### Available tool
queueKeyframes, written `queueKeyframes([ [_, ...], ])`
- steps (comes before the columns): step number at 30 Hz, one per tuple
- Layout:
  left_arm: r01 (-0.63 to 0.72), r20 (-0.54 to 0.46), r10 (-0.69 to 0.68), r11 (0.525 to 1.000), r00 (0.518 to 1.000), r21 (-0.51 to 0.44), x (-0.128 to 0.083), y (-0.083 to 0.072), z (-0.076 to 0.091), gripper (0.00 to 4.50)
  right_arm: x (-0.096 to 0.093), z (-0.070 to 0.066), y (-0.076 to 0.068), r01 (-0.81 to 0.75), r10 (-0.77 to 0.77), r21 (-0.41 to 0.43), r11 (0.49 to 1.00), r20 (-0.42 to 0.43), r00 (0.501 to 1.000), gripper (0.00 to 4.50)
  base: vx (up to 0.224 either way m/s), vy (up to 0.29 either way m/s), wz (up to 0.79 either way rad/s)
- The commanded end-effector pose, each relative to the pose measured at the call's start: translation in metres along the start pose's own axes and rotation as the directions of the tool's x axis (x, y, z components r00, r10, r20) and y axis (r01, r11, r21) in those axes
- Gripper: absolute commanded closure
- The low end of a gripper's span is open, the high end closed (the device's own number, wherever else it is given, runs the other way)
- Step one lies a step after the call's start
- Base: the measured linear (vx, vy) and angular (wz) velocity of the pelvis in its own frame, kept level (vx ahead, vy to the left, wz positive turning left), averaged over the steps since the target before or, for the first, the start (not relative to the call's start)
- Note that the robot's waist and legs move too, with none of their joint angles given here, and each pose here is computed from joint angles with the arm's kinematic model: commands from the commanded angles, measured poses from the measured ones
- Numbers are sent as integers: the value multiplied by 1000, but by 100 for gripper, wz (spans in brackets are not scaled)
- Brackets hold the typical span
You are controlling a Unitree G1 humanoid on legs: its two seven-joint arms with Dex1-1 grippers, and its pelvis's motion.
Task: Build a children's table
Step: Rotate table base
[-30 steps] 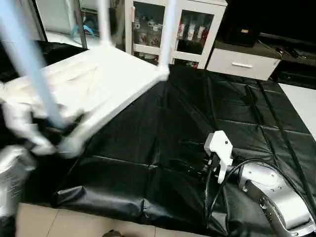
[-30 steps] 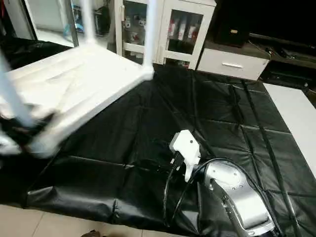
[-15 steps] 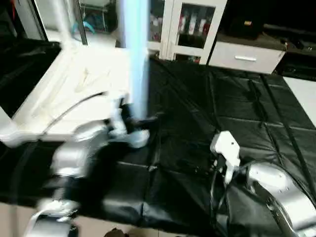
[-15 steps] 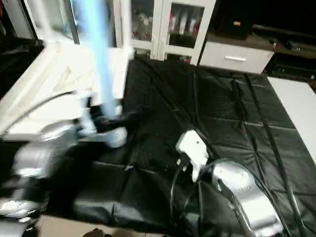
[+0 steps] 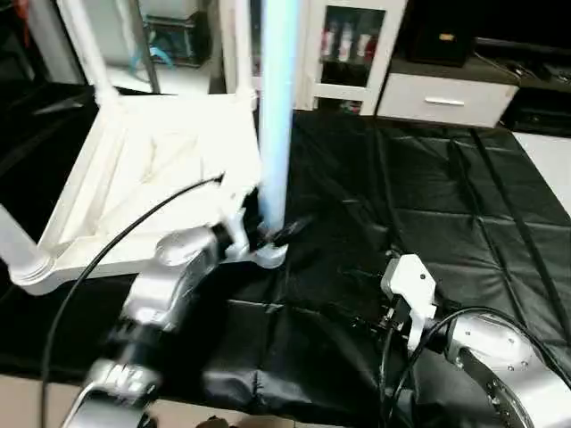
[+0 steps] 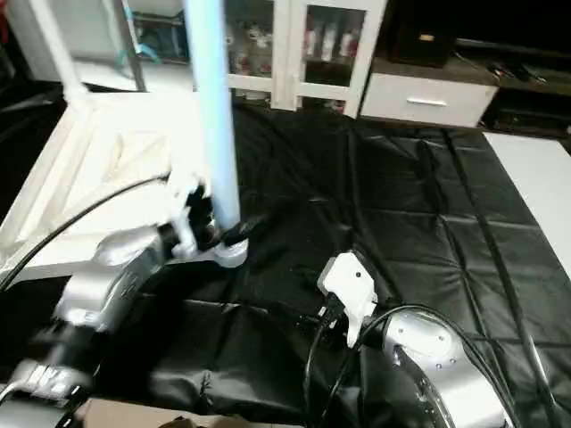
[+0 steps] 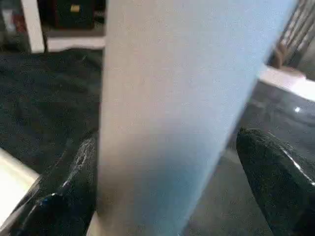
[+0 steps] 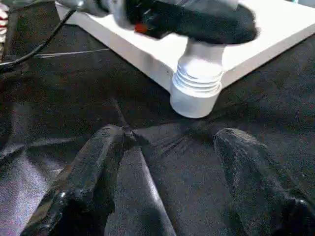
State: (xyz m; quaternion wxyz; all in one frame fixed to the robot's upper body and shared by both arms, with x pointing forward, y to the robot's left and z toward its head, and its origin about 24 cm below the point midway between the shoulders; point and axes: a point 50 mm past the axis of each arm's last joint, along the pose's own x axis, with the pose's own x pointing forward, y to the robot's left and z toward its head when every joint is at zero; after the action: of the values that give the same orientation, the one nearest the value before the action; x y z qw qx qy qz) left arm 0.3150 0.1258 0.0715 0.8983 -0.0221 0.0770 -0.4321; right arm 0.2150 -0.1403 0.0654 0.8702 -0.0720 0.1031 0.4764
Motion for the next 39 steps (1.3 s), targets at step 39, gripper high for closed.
queueKeyframes([
  [39,171,-529,-77,977,845,131,-61,63,-4,83,-7,10,-10,-52,50,-49,997,-50,998,132,0,0,0],
])
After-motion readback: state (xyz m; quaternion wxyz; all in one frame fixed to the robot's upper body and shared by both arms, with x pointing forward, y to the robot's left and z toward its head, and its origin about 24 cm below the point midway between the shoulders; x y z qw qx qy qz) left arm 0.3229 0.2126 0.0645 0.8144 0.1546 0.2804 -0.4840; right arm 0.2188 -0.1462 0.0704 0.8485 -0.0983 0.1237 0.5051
